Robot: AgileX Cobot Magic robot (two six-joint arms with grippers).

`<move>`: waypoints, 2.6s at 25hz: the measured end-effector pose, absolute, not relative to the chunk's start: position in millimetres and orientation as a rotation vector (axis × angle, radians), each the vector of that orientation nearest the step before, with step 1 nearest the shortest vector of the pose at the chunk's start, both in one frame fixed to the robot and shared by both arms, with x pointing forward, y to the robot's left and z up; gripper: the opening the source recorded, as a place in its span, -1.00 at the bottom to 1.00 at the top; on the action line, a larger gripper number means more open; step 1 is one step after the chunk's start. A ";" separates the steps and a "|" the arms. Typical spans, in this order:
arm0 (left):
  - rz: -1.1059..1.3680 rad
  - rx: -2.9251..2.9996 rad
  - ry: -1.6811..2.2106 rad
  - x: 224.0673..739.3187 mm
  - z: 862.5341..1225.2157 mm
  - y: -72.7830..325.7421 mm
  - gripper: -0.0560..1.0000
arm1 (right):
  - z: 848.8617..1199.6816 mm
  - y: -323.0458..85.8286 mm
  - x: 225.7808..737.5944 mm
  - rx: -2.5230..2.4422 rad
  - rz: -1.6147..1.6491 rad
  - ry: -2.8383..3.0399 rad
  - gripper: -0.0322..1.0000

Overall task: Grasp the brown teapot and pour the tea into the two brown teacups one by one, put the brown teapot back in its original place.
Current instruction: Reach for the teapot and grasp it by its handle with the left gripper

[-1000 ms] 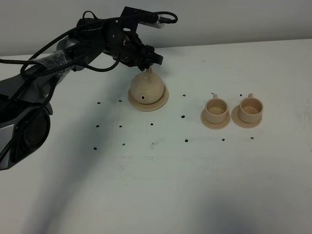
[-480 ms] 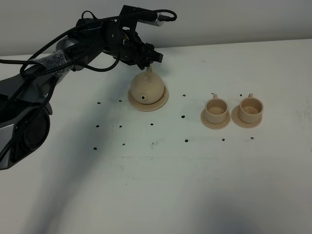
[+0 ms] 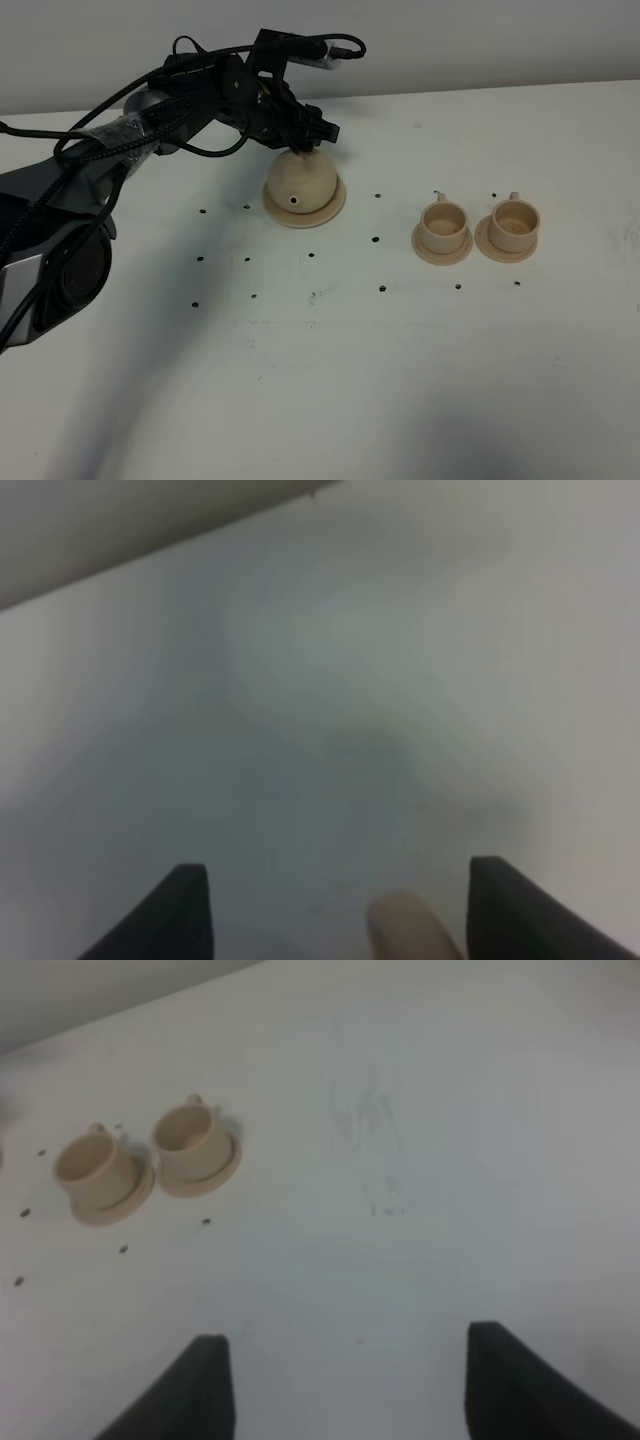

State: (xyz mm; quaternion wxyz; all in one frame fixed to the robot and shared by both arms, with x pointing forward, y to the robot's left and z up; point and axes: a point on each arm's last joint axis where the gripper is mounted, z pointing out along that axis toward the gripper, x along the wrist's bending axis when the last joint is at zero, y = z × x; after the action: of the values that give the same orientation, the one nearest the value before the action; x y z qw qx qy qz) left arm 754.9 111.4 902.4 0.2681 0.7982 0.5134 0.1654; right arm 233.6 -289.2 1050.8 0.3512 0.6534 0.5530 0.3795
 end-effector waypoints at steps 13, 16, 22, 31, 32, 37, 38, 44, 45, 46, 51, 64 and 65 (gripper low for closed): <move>0.441 2.159 1.398 755.6 902.3 115.7 0.15 | 1050.8 -289.2 233.6 1.691 0.982 1.432 0.01; 0.455 2.158 1.402 757.9 903.5 120.7 0.15 | 1050.8 -289.2 233.6 1.691 0.982 1.432 0.01; 0.462 2.157 1.418 760.3 904.8 127.9 0.15 | 1050.8 -289.2 233.6 1.691 0.982 1.432 0.01; 0.454 2.190 1.449 760.8 909.7 134.2 0.15 | 1050.8 -289.2 233.6 1.693 0.983 1.431 0.01; 0.457 2.191 1.455 760.7 909.6 134.7 0.15 | 1050.8 -289.2 233.6 1.693 0.983 1.431 0.01; 0.451 2.194 1.481 759.8 909.5 135.9 0.15 | 1050.8 -289.2 233.6 1.692 0.983 1.431 0.01; 0.448 2.194 1.487 759.5 909.3 136.0 0.15 | 1050.8 -289.2 233.6 1.692 0.983 1.431 0.01; 0.435 2.207 1.517 757.3 913.1 137.8 0.15 | 1050.8 -289.2 233.6 1.692 0.983 1.431 0.01; 0.437 2.215 1.520 756.9 913.3 138.4 0.15 | 1050.8 -289.2 233.6 1.692 0.983 1.431 0.01; 0.436 2.217 1.527 756.5 913.6 139.3 0.15 | 1050.8 -289.2 233.6 1.692 0.983 1.431 0.01; 0.481 2.257 1.555 755.0 918.1 144.8 0.15 | 1050.8 -289.2 233.6 1.692 0.983 1.431 0.01; 0.456 2.335 1.612 749.2 917.9 153.1 0.14 | 1050.8 -289.2 233.6 1.693 0.983 1.431 0.01; 0.452 2.339 1.615 748.8 917.7 153.3 0.14 | 1050.8 -289.2 233.6 1.693 0.983 1.431 0.01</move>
State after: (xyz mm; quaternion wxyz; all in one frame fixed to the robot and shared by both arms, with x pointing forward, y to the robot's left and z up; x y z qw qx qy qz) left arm 748.8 153.3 917.7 0.1313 0.8056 0.5564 0.1557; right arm 233.6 -289.2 1050.8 0.3509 0.6538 0.5525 0.3797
